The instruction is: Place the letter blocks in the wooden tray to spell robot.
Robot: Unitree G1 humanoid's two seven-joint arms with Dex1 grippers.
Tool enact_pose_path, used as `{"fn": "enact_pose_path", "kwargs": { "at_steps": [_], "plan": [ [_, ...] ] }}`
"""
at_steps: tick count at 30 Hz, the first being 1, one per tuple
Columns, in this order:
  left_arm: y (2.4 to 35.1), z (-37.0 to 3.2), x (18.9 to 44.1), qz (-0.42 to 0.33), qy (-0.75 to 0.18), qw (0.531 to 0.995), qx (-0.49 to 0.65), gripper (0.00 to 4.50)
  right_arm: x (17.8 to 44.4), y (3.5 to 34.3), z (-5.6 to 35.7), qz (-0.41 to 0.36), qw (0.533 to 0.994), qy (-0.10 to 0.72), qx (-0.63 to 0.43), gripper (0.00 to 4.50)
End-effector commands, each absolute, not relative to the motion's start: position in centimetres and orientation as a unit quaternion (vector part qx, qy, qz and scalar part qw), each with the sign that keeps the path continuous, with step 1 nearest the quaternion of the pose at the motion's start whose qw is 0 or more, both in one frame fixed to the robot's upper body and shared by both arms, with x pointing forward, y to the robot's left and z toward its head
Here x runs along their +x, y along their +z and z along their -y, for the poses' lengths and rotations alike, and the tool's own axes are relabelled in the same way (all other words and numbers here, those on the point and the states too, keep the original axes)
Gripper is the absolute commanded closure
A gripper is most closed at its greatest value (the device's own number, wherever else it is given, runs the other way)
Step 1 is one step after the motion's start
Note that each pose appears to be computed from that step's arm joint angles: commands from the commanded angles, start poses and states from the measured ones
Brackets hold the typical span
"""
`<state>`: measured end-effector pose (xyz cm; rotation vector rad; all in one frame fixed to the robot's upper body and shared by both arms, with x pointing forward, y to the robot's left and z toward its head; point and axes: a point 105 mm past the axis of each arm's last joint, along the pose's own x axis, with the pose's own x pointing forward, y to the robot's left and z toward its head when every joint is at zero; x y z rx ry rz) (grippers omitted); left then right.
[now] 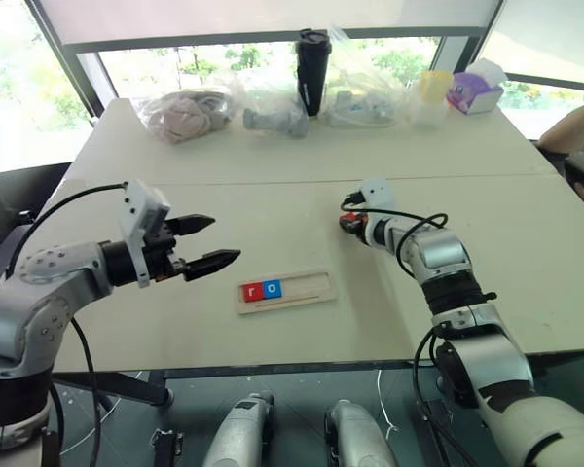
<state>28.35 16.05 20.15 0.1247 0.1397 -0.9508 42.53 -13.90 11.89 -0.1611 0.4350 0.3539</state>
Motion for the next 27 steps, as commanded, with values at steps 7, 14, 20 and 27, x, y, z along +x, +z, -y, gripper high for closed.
{"fn": "enact_pose_path", "kwargs": {
  "at_steps": [7,14,20,27],
  "plan": [
    [19.9,-13.1,28.1,-0.047,-0.506,0.858,0.079,0.0,33.2,16.4,16.9,-0.22,0.97,0.108,-0.001,3.33],
    [18.8,-12.0,27.8,-0.074,-0.539,0.833,0.098,0.0,28.2,12.7,17.1,-0.238,0.97,0.042,0.025,3.33],
    [16.4,-11.8,27.1,-0.112,-0.573,0.798,0.152,0.0,27.1,11.6,15.9,-0.247,0.968,0.027,0.034,3.33],
    [15.5,-11.3,27.2,-0.115,-0.58,0.79,0.163,0.0,26.7,11.0,14.9,-0.256,0.965,0.035,0.038,1.24]
  ]
}}
